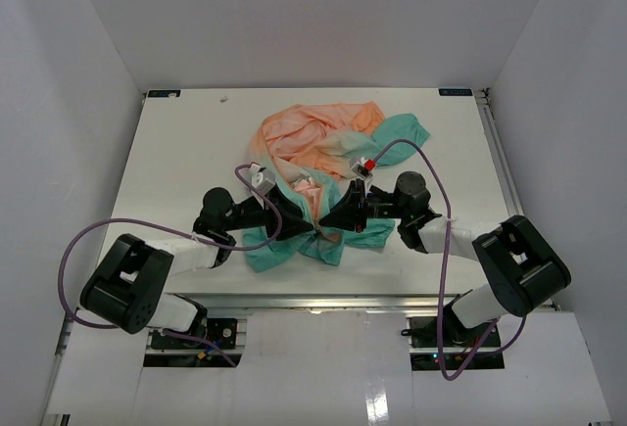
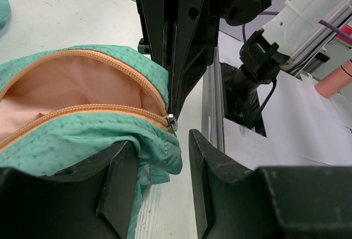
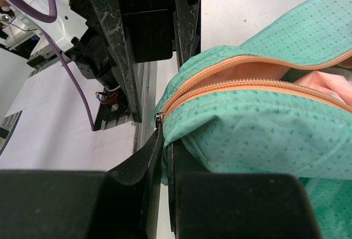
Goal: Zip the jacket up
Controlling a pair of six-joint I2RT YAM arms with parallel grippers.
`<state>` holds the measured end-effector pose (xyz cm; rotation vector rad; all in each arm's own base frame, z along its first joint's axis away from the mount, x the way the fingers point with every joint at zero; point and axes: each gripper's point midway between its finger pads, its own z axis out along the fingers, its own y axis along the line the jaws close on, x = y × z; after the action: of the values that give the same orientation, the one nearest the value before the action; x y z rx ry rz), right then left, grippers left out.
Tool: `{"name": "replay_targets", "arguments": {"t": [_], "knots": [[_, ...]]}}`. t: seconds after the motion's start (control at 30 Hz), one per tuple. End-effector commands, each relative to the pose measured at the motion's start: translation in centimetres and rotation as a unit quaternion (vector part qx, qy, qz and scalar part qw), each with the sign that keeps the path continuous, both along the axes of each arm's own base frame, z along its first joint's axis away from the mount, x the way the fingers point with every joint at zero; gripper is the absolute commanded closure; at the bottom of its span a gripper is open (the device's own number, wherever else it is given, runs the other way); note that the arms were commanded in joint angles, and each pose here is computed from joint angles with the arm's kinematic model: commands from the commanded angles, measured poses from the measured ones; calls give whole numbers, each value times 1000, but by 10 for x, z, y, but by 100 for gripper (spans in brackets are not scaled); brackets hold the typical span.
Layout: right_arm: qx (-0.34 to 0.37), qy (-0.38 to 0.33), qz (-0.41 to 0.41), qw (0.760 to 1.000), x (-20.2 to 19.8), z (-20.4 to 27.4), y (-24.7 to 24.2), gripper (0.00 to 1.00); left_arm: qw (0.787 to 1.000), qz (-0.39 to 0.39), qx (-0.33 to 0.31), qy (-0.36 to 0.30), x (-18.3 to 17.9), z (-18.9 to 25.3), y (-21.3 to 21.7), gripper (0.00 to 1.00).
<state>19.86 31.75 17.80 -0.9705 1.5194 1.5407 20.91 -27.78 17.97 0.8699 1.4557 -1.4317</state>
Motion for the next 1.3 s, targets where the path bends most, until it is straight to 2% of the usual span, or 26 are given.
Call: {"name": "replay_targets", "arguments": {"t": [0.0,0.1,0.13,0.2,0.27,0.33,0.73,1.07,1.13,1.27], "knots": [[20,-38,-7,999,6,17,3,92,1000,-6,2,-15,4,5,-9,52],[20,-39,-7,999,6,18,3,92,1000,-10,10,-9,4,1,-12,58],[20,-39,-7,999,6,18,3,92,1000,-13,10,-11,3,1,-12,63],[20,-41,-6,999,6,18,2,92,1000,-16,12,-11,2,-1,-13,86],[19,-41,-6,999,6,17,2,92,1000,-14,14,-11,3,-1,-12,97],[19,-40,-6,999,5,17,2,92,1000,-12,18,-15,3,-1,-12,100],[21,-34,-9,999,10,31,-4,92,998,-31,55,-30,-4,-12,-8,100],[28,-40,-4,999,12,44,-8,92,995,-61,78,-15,-3,-26,-12,100],[25,-40,-1,999,11,43,-8,92,995,-62,81,-11,-3,-28,-12,89],[23,-41,-2,999,11,40,-9,92,995,-57,80,-14,-2,-28,-12,75]]}}
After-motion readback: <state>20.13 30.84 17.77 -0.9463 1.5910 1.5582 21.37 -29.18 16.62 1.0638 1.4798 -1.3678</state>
